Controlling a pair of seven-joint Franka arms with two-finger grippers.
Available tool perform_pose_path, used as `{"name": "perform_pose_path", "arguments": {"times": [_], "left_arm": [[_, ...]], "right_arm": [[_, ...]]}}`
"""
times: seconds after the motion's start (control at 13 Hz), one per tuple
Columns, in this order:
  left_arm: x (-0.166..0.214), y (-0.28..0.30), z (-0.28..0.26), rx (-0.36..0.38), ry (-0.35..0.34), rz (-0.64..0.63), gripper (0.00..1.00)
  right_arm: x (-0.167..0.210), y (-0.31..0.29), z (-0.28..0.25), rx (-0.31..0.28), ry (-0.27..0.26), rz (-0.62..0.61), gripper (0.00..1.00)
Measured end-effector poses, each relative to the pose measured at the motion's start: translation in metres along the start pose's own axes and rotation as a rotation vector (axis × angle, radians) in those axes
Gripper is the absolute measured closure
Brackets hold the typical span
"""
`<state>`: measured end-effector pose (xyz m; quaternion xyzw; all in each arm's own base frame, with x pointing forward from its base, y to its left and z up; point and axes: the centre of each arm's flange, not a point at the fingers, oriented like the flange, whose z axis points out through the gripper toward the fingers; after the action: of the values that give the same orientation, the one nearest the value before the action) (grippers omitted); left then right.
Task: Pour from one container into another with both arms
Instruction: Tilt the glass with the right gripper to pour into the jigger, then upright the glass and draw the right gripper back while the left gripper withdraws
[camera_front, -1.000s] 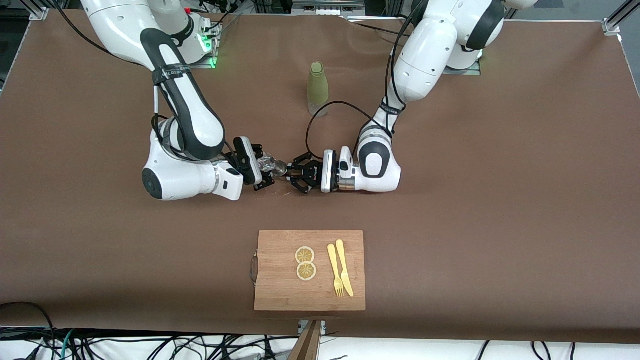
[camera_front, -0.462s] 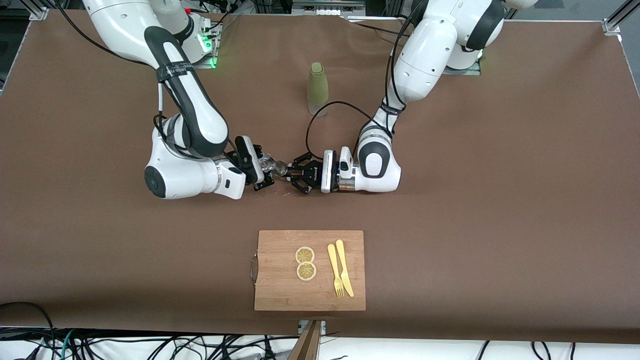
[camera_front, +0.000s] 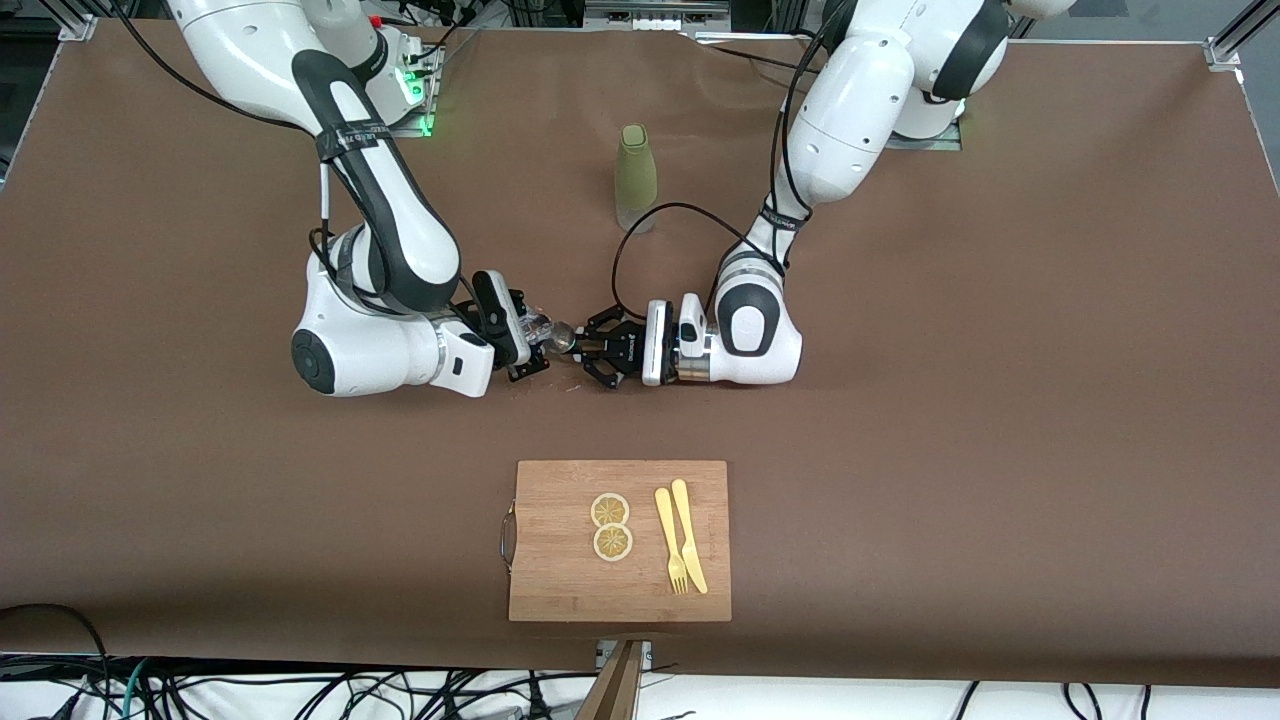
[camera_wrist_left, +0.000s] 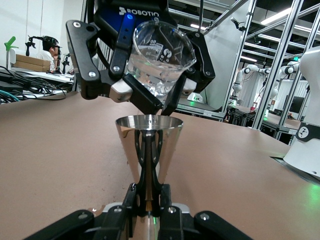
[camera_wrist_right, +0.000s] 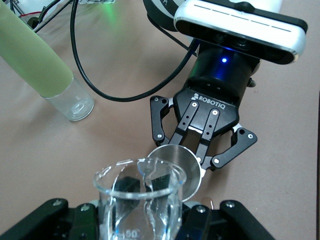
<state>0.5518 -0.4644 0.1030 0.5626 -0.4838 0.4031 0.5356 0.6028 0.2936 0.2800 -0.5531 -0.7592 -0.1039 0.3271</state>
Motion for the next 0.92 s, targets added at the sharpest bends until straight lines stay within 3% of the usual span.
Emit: {"name": "perform_pose_path", "arguments": {"times": [0.23,0.38,0.69,0.92], "left_arm": [[0.002,-0.001,0.001,-0.001,0.002,0.004,0.79],[0.004,-0.002,0.001,0.0,0.004,0.008,0.79],[0.012,-0.022,-0.026,0.038,-0.018,0.047,0.79],[0.011,-0.031,-0.054,0.033,-0.034,0.082,0.79]], "right_arm": [[-0.003,0.0,-0.004,-0.007,0.002,0.01,0.86],[-0.012,0.001,-0.012,-0.023,0.033,0.038,0.86],[-0.058,-0.006,-0.052,-0.038,0.2,0.107,0.86],[-0.114,-0.02,-0.092,-0.062,0.336,0.113,0.86]]}}
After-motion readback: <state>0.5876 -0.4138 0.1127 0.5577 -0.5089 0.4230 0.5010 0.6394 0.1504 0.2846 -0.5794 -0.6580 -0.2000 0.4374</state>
